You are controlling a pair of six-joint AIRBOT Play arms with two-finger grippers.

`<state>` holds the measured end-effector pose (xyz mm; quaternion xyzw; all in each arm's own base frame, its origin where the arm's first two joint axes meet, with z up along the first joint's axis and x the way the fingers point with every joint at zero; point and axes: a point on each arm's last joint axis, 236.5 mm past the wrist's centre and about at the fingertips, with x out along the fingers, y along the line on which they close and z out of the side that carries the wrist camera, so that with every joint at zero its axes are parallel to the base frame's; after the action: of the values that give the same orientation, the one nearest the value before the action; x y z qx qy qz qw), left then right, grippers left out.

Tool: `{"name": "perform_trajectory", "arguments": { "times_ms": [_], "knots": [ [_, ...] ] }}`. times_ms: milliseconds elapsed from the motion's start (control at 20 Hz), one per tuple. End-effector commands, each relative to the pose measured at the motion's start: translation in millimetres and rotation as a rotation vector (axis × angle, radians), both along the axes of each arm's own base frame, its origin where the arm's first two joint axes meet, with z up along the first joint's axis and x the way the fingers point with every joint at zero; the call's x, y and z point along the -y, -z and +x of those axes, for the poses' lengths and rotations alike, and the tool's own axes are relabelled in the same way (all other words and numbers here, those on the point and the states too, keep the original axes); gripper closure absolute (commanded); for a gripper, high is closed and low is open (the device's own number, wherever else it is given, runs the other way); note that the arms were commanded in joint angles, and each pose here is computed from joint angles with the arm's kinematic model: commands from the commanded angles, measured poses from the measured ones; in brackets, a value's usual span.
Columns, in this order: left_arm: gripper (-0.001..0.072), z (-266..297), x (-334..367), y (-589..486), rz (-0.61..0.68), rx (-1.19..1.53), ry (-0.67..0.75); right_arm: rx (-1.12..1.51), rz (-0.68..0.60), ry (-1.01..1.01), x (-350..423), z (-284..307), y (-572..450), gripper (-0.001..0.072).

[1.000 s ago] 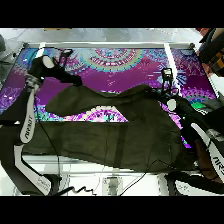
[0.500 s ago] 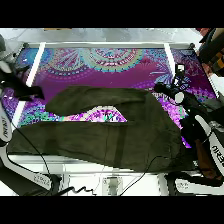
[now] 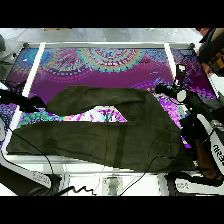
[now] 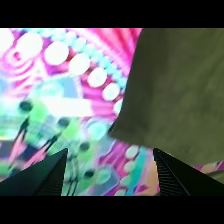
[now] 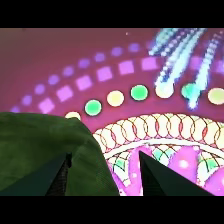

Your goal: Fold the clothes and pants, and hang the long-sleeved shirts on hangers.

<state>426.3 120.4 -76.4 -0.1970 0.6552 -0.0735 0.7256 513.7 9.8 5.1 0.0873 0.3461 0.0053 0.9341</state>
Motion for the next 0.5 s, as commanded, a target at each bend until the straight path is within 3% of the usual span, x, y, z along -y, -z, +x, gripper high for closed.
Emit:
{"name": "perform_trajectory", "arguments": {
  "times_ms": [0, 200, 300, 350, 400, 450],
  "knots": [
    [0.0140, 12.2, 19.5, 12.3, -0.092, 0.075, 0.061, -0.017, 0.006, -0.002, -1.2, -2.5, 2.6, 0.0221],
    [0.0169, 15.6, 27.2, 25.4, -0.094, 0.093, 0.131, -0.048, 0.010, -0.010, -3.1, -8.1, 6.8, 0.0222],
    [0.0419, 14.2, 34.4, 28.7, -0.099, 0.088, 0.167, -0.050, 0.010, -0.011, -3.3, -8.6, 7.1, 0.0222],
    [0.0589, 15.9, 36.6, 27.6, -0.100, 0.094, 0.172, -0.046, 0.008, -0.011, -2.9, -8.1, 5.8, 0.0222],
    [0.0689, 21.7, 41.2, 21.6, -0.123, 0.117, 0.161, -0.038, 0.003, -0.011, -1.6, -7.5, 3.2, 0.0222],
    [0.0689, 32.7, 47.9, 9.5, -0.161, 0.161, 0.141, -0.027, -0.006, -0.007, 3.0, -6.1, -3.0, 0.0222]
  ]
}}
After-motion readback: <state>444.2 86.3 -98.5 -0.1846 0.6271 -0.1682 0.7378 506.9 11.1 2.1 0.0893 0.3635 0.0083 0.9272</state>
